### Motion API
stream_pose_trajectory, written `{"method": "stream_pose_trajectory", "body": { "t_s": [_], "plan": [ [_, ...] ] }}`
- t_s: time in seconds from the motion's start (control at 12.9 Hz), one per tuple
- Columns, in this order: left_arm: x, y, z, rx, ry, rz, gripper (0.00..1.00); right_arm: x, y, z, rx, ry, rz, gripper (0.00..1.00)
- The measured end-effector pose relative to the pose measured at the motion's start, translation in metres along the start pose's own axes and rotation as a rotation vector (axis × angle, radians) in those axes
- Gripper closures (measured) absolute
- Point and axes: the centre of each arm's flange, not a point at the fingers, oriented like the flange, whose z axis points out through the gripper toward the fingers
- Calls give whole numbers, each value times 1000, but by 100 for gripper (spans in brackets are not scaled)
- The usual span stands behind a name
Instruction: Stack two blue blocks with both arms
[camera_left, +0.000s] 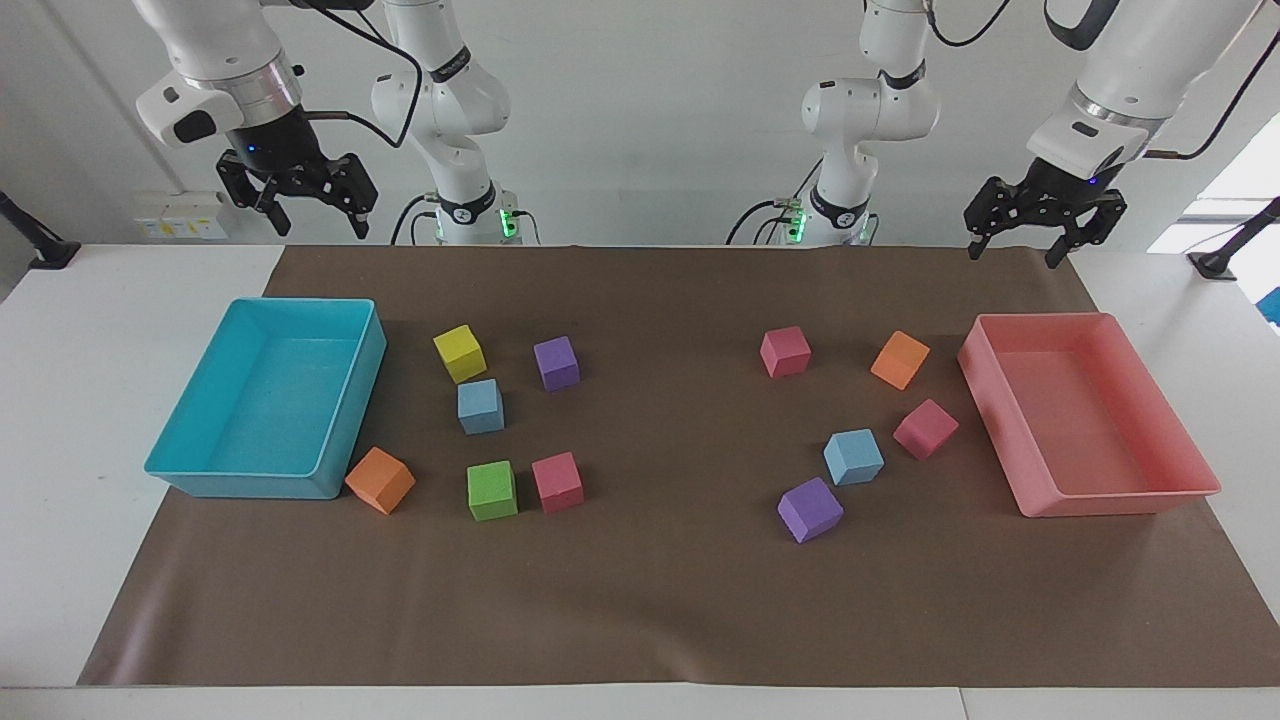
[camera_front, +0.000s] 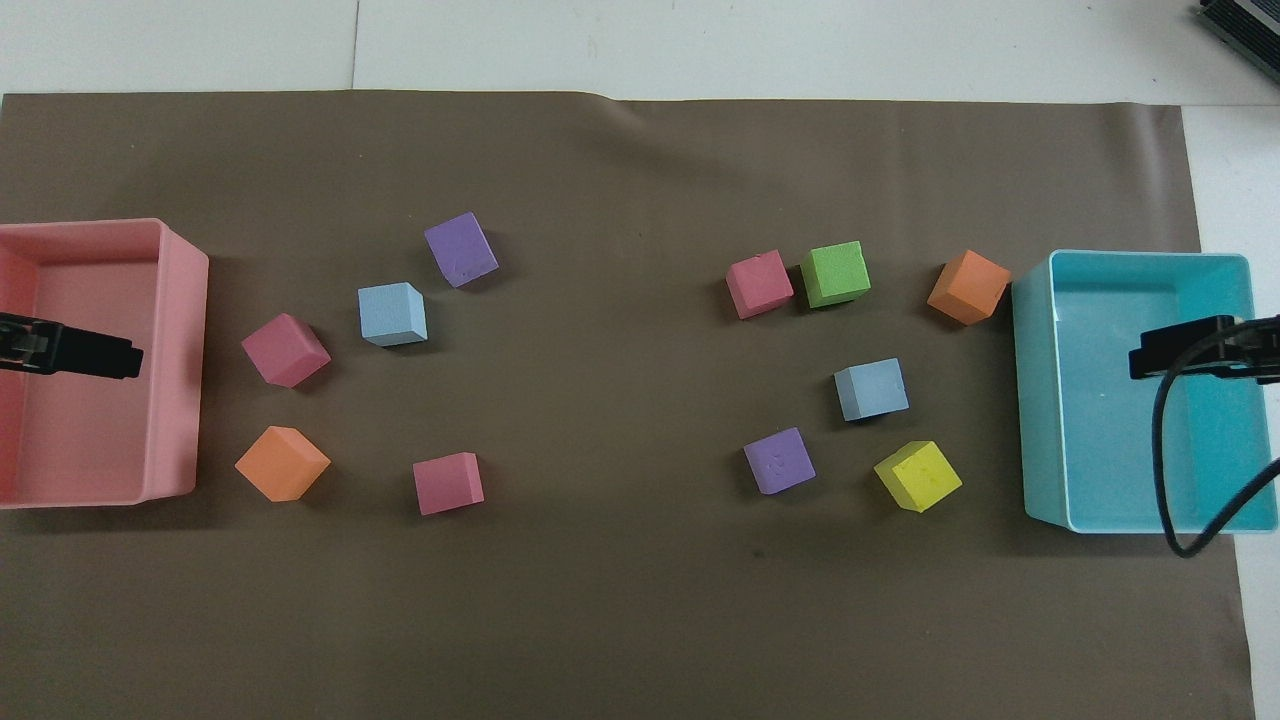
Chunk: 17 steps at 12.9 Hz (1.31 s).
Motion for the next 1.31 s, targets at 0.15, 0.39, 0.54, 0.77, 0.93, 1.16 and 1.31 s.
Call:
{"method": "stream_pose_trajectory", "body": {
  "t_s": [0.15,0.39,0.54,0.77,0.93,1.16,1.31],
  "plan": [
    [0,0,0,0,0,0,0,0,0,0,0,0,0,0],
    [0,0,0,0,0,0,0,0,0,0,0,-1,0,0],
    [0,0,0,0,0,0,0,0,0,1,0,-1,0,0],
    [0,0,0,0,0,0,0,0,0,1,0,-1,0,0],
    [0,0,0,0,0,0,0,0,0,1,0,-2,1,0],
    [0,0,0,0,0,0,0,0,6,1,1,-2,11,0],
    [0,0,0,0,0,0,0,0,9,1,1,-2,17,0]
  ]
}}
